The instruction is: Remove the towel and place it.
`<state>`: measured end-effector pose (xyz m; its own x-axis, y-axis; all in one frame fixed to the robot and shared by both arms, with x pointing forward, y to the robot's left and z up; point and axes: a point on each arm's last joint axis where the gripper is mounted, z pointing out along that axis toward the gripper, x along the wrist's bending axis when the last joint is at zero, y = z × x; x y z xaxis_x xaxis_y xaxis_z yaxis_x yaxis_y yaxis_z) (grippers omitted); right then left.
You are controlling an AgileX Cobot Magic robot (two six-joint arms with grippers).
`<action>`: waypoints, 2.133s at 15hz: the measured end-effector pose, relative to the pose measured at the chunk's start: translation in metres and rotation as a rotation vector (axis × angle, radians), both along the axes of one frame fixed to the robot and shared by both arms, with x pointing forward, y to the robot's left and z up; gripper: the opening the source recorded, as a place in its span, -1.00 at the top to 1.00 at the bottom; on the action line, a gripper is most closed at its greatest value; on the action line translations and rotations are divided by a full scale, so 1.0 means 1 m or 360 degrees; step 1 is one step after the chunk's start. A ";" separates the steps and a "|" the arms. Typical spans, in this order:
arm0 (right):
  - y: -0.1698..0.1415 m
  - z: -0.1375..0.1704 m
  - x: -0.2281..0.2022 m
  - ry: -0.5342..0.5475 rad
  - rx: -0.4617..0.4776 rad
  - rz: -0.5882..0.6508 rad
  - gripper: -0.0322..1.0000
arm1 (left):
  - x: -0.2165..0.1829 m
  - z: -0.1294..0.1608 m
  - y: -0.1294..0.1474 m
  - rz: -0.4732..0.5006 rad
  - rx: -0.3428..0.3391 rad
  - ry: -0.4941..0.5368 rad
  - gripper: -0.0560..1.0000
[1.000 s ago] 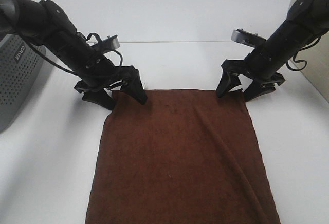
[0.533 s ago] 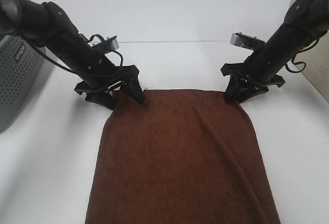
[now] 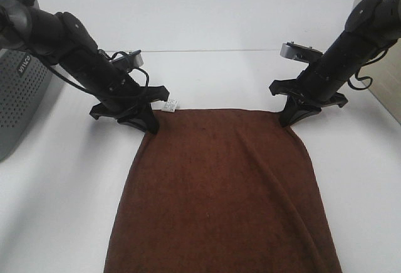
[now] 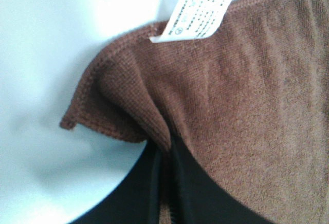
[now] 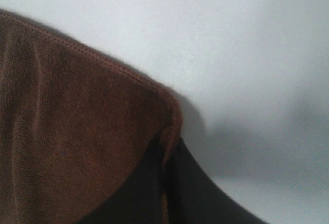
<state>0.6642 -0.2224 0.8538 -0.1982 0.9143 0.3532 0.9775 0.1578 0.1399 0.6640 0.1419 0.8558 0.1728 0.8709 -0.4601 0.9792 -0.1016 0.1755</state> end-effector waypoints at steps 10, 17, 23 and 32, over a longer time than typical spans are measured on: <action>-0.005 0.020 0.037 -0.0266 -0.0204 0.0171 0.92 | 0.031 0.031 -0.004 -0.0197 0.0058 -0.0373 0.89; -0.002 0.086 0.085 -0.0746 -0.0220 0.0125 0.92 | 0.063 0.070 -0.002 -0.0253 0.0225 -0.0771 0.89; 0.000 0.100 0.100 -0.1056 -0.0223 0.0063 0.92 | 0.084 0.093 0.001 -0.0130 0.0297 -0.1140 0.89; 0.009 0.088 0.115 -0.1298 -0.0216 -0.0020 0.92 | 0.100 0.083 0.005 -0.0023 0.0368 -0.1368 0.89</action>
<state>0.7787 -0.2132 0.9420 -0.3340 0.9425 -0.0111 0.5789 0.2145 0.7867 0.7635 0.1467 0.9393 0.3893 0.9209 0.0210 0.5167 -0.2372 0.8227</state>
